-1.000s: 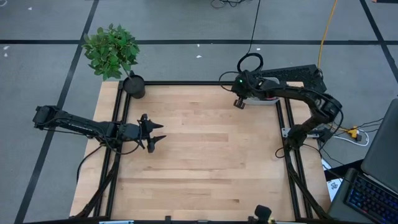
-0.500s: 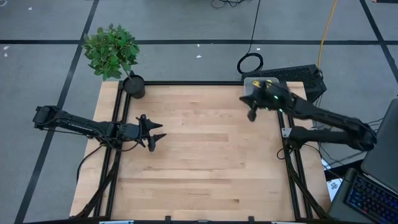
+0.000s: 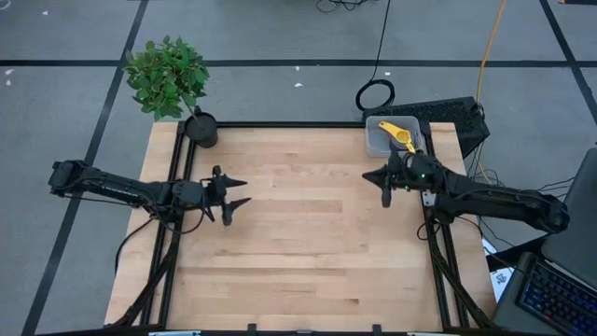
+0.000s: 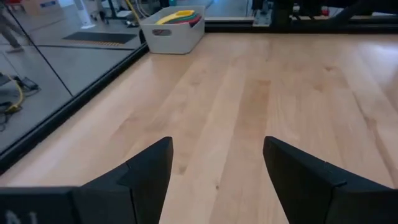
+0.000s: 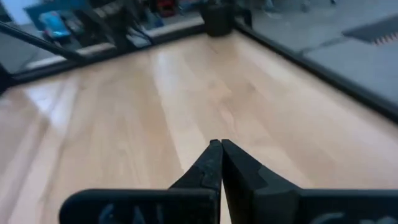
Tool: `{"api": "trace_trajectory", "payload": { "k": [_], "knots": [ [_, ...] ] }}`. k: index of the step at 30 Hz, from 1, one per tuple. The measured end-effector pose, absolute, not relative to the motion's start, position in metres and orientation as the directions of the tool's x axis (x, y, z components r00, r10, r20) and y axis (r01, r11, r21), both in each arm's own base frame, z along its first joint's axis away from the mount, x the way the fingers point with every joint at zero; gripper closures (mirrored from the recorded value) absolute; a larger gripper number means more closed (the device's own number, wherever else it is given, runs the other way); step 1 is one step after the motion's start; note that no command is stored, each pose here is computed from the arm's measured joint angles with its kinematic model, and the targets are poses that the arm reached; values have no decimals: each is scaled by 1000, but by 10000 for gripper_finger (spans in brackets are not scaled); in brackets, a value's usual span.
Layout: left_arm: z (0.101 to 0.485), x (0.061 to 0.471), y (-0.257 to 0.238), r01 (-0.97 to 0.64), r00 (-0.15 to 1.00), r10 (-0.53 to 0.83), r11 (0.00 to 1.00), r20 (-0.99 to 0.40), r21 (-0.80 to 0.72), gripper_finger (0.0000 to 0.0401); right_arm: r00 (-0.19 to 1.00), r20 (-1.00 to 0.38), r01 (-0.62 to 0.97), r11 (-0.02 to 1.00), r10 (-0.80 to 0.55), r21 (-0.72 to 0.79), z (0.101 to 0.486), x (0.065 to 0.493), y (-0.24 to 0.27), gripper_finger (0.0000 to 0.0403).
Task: Nest measuring cups in basket
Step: Return to Home Position
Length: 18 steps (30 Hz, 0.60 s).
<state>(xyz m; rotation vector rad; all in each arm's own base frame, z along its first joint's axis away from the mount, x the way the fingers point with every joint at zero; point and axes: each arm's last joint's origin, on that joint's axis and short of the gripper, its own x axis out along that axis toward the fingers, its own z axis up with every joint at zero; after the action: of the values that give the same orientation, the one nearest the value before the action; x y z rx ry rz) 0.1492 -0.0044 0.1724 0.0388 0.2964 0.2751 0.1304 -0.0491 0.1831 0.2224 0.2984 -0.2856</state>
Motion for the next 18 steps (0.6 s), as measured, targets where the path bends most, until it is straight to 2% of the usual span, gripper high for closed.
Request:
{"api": "trace_trajectory", "payload": {
  "k": [10,18],
  "knots": [
    [169,128,-1,-273,889,270,961,-371,45,146,906,-356,323,917,-229,234,139,112,-36,403],
    [168,110,-1,-282,880,260,959,-398,2,146,935,-267,303,917,-234,258,145,108,-34,403]
  ]
}}
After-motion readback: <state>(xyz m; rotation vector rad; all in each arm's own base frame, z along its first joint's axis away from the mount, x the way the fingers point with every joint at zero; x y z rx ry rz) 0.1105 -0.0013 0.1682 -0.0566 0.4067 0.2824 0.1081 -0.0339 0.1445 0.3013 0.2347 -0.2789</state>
